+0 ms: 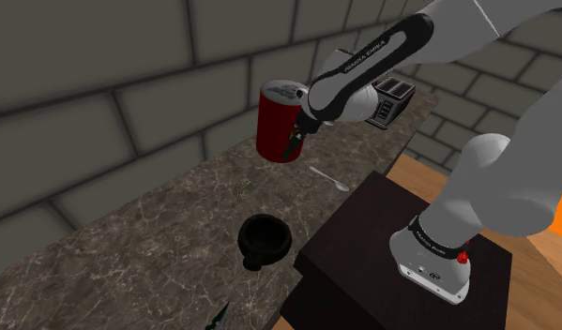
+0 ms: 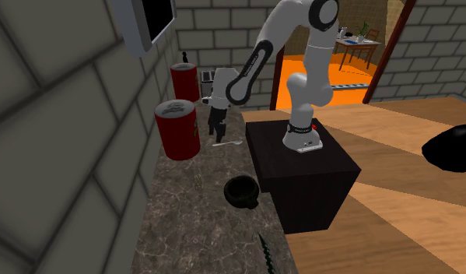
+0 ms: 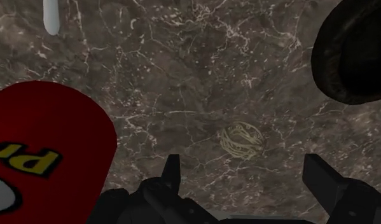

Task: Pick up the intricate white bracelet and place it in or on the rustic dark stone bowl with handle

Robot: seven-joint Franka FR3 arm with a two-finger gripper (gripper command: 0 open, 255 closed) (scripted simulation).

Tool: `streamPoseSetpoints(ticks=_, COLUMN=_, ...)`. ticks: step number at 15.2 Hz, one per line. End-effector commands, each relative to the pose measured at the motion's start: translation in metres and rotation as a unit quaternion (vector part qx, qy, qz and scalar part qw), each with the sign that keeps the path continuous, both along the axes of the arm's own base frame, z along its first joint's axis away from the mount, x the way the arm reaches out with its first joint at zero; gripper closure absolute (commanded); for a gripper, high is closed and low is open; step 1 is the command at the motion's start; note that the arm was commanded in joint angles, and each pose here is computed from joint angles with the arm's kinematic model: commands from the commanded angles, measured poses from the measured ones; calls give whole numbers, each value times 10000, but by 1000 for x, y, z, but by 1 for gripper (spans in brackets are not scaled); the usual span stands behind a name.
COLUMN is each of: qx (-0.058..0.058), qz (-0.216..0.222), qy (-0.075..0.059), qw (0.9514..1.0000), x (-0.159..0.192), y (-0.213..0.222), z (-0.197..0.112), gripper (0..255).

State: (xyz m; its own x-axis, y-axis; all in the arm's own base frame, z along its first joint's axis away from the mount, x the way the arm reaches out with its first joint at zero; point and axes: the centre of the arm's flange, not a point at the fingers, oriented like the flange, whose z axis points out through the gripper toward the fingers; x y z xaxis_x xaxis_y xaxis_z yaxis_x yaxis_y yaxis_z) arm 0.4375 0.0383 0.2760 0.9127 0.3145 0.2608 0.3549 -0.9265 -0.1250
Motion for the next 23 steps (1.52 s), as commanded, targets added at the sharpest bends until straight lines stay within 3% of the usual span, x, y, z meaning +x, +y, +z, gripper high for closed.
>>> streamPoseSetpoints(ticks=1, qx=25, qz=63, qy=-42, qw=10000, x=11, y=7, z=-23, gripper=0)
streamPoseSetpoints(ticks=13, qx=198, qz=502, qy=-240, qw=9983, x=70, y=49, z=-163, gripper=0)
streamPoseSetpoints(ticks=23, qx=199, qz=505, qy=-242, qw=9982, x=80, y=60, z=-201, gripper=0)
